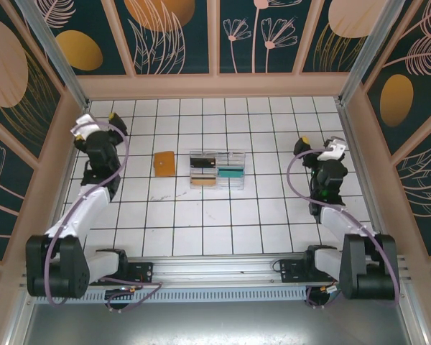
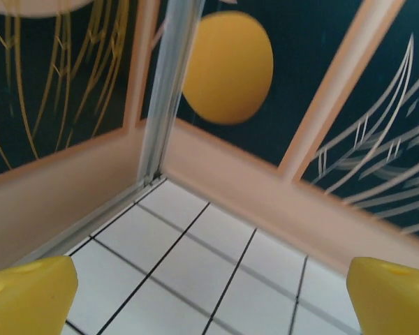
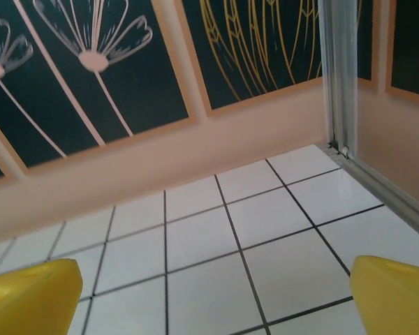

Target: Take the credit cards out of the card holder

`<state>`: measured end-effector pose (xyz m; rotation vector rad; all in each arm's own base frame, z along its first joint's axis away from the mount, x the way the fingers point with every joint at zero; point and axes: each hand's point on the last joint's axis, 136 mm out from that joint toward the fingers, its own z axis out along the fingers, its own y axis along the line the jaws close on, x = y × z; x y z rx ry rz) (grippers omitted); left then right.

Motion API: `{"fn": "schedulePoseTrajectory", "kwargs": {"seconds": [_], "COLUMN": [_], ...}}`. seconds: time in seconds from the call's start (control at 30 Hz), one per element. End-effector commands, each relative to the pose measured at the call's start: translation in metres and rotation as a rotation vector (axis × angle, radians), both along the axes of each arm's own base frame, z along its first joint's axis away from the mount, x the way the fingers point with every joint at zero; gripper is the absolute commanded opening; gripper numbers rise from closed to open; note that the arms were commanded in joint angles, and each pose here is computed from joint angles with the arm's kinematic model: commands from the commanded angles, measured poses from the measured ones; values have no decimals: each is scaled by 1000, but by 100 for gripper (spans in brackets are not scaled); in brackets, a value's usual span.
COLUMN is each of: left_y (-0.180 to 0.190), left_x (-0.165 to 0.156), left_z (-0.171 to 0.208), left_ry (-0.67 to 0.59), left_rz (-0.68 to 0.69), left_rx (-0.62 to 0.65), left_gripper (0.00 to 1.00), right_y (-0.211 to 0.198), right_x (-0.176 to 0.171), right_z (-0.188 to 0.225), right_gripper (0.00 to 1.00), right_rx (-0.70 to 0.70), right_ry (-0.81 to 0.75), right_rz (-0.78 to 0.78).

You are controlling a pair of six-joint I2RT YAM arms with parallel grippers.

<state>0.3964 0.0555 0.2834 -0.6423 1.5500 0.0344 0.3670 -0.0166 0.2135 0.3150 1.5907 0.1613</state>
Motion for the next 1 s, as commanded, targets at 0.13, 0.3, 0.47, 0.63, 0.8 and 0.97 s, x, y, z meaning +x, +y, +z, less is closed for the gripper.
{"fn": "schedulePoseTrajectory", "kwargs": {"seconds": [0.13, 0.3, 0.47, 0.63, 0.8, 0.97], "left_y": [-27, -46, -77, -105, -124, -134], "left_x": [-28, -29, -26, -18, -15, -13], "left_z": [-52, -85, -124, -147, -166, -185], "left_ry": [127, 175, 324, 496, 636, 718], "left_rz": [-127, -207, -277, -346, -376, -399], "left_rx": [-272, -338, -281, -185, -82, -35], "left_gripper": [99, 97, 85, 74, 63, 51], "right_y": [27, 104, 163, 188, 200, 210], "right_x": [-5, -7, -14, -21, -24, -27], "right_z": [15, 24, 14, 5, -12, -22], "right_gripper": [99, 99, 99, 99, 99, 99], "right_rx": [372, 315, 248, 229, 224, 215], "right_ry": [56, 105, 189, 190, 238, 264], "right_rz": [133, 364, 502, 567, 595, 619]}}
